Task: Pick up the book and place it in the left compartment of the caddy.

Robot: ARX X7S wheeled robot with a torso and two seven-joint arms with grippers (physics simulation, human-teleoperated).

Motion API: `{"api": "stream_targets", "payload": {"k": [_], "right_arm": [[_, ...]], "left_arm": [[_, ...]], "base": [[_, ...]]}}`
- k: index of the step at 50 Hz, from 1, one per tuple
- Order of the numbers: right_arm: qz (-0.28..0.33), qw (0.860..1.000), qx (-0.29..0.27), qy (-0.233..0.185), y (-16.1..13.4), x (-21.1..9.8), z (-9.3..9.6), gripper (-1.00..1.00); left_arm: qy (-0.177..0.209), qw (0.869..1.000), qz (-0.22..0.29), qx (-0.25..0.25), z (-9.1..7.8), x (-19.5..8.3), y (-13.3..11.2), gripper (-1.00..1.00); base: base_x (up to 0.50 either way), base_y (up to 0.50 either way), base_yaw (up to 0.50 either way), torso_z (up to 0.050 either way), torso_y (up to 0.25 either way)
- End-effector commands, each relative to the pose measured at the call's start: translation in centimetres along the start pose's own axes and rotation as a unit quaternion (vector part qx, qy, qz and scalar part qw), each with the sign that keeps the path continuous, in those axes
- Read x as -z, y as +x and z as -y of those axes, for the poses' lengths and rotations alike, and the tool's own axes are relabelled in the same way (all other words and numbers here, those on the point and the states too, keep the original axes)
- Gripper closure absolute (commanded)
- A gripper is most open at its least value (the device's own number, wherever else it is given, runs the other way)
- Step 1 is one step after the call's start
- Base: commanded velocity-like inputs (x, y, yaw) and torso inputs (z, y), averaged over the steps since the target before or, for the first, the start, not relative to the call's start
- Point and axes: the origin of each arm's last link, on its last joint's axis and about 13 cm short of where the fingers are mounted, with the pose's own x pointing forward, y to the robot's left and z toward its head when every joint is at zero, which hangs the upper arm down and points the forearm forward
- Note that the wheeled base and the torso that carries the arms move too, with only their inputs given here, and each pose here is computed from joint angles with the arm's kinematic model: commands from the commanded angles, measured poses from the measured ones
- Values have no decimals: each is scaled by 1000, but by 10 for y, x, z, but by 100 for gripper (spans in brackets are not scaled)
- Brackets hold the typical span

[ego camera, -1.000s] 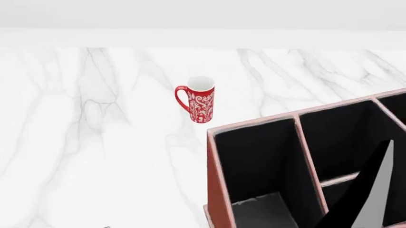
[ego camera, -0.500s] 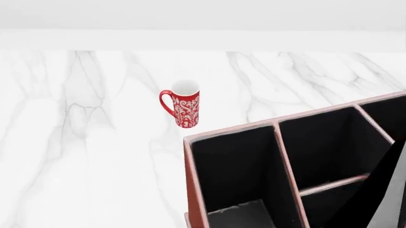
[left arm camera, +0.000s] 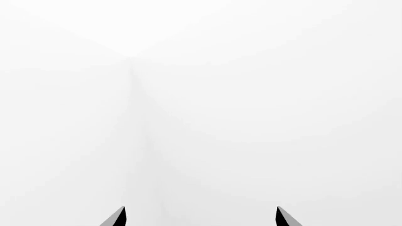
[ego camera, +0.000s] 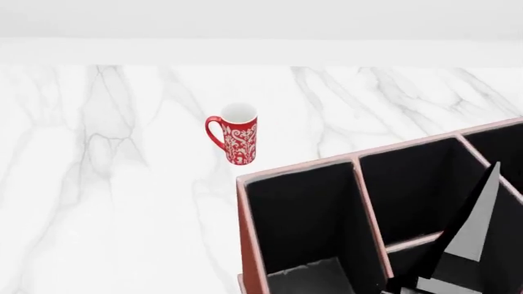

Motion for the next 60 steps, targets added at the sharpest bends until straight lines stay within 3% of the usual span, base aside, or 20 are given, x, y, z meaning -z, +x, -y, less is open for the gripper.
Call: {"api": "stream_targets", "payload": {"k": [1,14,21,26,35,51,56,60], "right_arm": [[-16,998,-16,-59,17,5,-1,-100],[-31,989,0,-143,43,7,7,-100],[-47,985,-6,-168,55,15,10,-100],[-61,975,-23,-210,64,19,11,-100],[-73,968,-27,-238,88,18,9,-100],[-96,962,-58,-248,121,27,-7,-100],[-100,967,-113,-204,136,27,-20,-100],[-86,968,-132,-197,150,26,-25,-100]], "left_arm": [[6,1000,-9,-7,-2,0,-2,-100],[7,1000,-11,-6,-1,1,-1,-100],[7,1000,-13,-5,0,2,0,-100],[6,1000,-14,-6,0,2,0,-100],[6,1000,-16,-5,0,2,1,-100],[7,1000,-16,-3,2,3,3,-100],[8,1000,-18,-3,3,3,5,-100],[7,1000,-18,-3,2,3,5,-100]], "base": [[0,0,0,0,0],[0,0,0,0,0],[0,0,0,0,0],[0,0,0,0,0],[0,0,0,0,0],[0,0,0,0,0],[0,0,0,0,0],[0,0,0,0,0]]}}
